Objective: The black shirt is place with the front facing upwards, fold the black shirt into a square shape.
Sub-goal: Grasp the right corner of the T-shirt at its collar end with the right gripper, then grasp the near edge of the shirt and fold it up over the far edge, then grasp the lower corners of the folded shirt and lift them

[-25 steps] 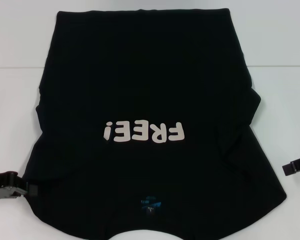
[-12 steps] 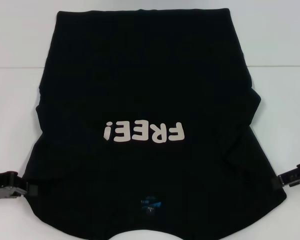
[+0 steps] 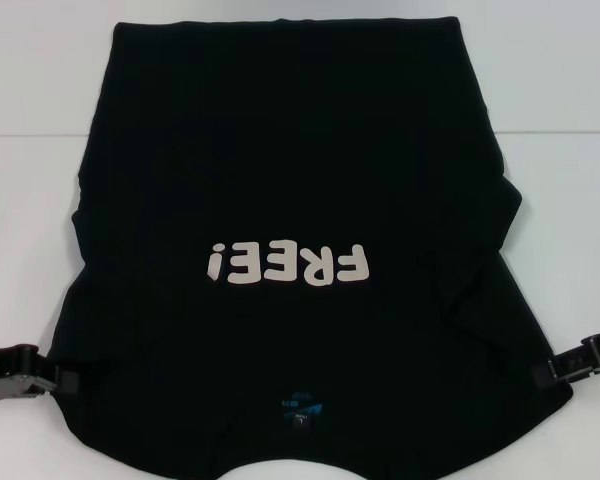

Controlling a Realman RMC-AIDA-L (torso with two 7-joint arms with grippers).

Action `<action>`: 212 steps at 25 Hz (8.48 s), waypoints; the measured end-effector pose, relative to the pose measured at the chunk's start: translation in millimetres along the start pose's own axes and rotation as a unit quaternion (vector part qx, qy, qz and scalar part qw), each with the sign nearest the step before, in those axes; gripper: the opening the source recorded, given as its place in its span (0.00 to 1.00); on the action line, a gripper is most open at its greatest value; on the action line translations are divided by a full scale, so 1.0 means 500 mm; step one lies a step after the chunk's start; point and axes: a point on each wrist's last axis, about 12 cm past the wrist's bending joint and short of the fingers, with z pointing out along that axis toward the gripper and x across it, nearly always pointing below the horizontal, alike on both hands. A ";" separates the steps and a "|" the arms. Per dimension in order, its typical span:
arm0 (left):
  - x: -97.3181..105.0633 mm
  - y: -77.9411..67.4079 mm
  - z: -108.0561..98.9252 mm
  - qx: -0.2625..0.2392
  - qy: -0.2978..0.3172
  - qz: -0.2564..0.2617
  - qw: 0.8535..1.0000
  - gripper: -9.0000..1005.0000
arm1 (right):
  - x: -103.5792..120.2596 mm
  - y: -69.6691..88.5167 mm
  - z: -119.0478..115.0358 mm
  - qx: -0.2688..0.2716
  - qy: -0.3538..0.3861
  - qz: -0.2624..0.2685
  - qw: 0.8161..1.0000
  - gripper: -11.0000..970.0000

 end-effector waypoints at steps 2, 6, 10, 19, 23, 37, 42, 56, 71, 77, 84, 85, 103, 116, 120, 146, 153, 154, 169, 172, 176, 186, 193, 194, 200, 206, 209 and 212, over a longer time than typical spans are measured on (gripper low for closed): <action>0.000 0.000 0.000 0.000 0.000 0.000 1.000 0.03 | -0.001 0.001 0.002 0.001 0.001 -0.001 1.000 0.70; -0.001 -0.001 0.000 0.000 0.000 0.001 1.000 0.03 | -0.002 0.003 0.005 0.003 0.002 -0.004 1.000 0.70; -0.001 -0.001 0.000 0.001 0.000 0.001 1.000 0.03 | -0.004 0.008 0.012 0.000 0.007 -0.006 1.000 0.70; -0.002 -0.002 0.001 0.001 0.001 0.001 1.000 0.03 | -0.010 0.023 0.026 -0.006 0.013 -0.016 1.000 0.69; -0.003 -0.003 0.001 0.001 0.001 0.002 1.000 0.03 | -0.014 0.035 0.033 -0.017 0.015 -0.024 0.999 0.69; -0.007 -0.009 0.001 0.006 0.002 0.006 1.000 0.03 | -0.034 0.074 0.055 -0.037 0.026 -0.057 0.997 0.67; -0.007 -0.009 0.000 0.008 0.002 0.009 1.000 0.03 | -0.037 0.083 0.063 -0.029 0.037 -0.073 0.996 0.67; -0.008 -0.016 -0.003 0.021 0.005 0.016 1.000 0.03 | -0.043 0.083 0.052 -0.027 0.045 -0.081 0.995 0.18; 0.064 -0.051 -0.035 0.154 0.162 0.075 0.972 0.03 | 0.036 0.070 -0.008 -0.085 0.200 -0.179 0.960 0.07; 0.079 -0.054 -0.029 0.179 0.174 0.084 0.965 0.03 | 0.054 0.072 -0.003 -0.106 0.209 -0.192 0.953 0.07; 0.010 -0.074 -0.061 0.202 0.059 0.075 0.975 0.03 | 0.012 0.050 -0.054 -0.115 0.082 -0.144 0.979 0.07; -0.006 -0.076 -0.065 0.201 0.032 0.069 0.977 0.03 | 0.003 0.044 -0.063 -0.115 0.053 -0.130 0.983 0.07; -0.128 -0.042 0.005 0.088 -0.247 -0.025 0.965 0.03 | -0.152 0.020 -0.020 0.011 -0.265 -0.051 0.963 0.07; -0.155 -0.052 0.088 0.007 -0.289 -0.010 0.957 0.04 | -0.180 0.038 0.040 0.088 -0.290 -0.066 0.951 0.07; -0.159 -0.061 0.108 -0.007 -0.302 0.004 0.953 0.04 | -0.180 0.042 0.048 0.085 -0.309 -0.069 0.945 0.07; -0.025 0.003 -0.012 0.094 -0.185 0.047 0.977 0.87 | 0.021 0.060 0.043 -0.113 -0.327 -0.319 0.882 0.89; -0.024 0.005 0.021 0.051 -0.137 0.051 0.988 0.89 | 0.049 0.080 0.093 -0.120 -0.287 -0.351 0.883 0.97; -0.027 0.006 0.025 0.042 -0.138 0.051 0.988 0.89 | 0.051 0.081 0.096 -0.120 -0.284 -0.353 0.883 0.97; -0.036 -0.003 0.059 0.010 -0.116 0.067 0.991 0.89 | 0.055 0.085 0.102 -0.127 -0.277 -0.352 0.885 0.97; -0.037 -0.014 0.065 0.022 -0.107 0.071 0.991 0.89 | 0.055 0.084 0.101 -0.127 -0.278 -0.351 0.885 0.97; -0.043 -0.028 0.074 0.028 -0.100 0.079 0.991 0.89 | 0.055 0.084 0.101 -0.126 -0.279 -0.349 0.885 0.97; -0.056 -0.036 0.089 -0.002 -0.078 0.075 0.994 0.86 | 0.055 0.083 0.099 -0.126 -0.284 -0.346 0.885 0.97; -0.059 -0.036 0.083 -0.004 -0.076 0.074 0.994 0.58 | 0.051 0.072 0.085 -0.125 -0.284 -0.320 0.895 0.97; -0.059 -0.036 0.082 -0.003 -0.075 0.074 0.994 0.55 | 0.049 0.069 0.081 -0.124 -0.283 -0.312 0.899 0.97; -0.061 -0.039 0.083 0.000 -0.072 0.077 0.994 0.39 | 0.025 0.036 0.024 -0.114 -0.264 -0.226 0.931 0.97; -0.062 -0.041 0.083 0.003 -0.070 0.078 0.995 0.14 | -0.009 -0.012 -0.083 -0.070 -0.231 -0.106 0.965 0.97; -0.061 -0.041 0.080 0.005 -0.071 0.076 0.995 0.09 | -0.026 -0.035 -0.131 -0.017 -0.187 -0.045 0.981 0.97; -0.060 -0.039 0.078 0.006 -0.074 0.074 0.994 0.06 | -0.041 -0.046 -0.159 0.043 -0.150 -0.017 0.988 0.97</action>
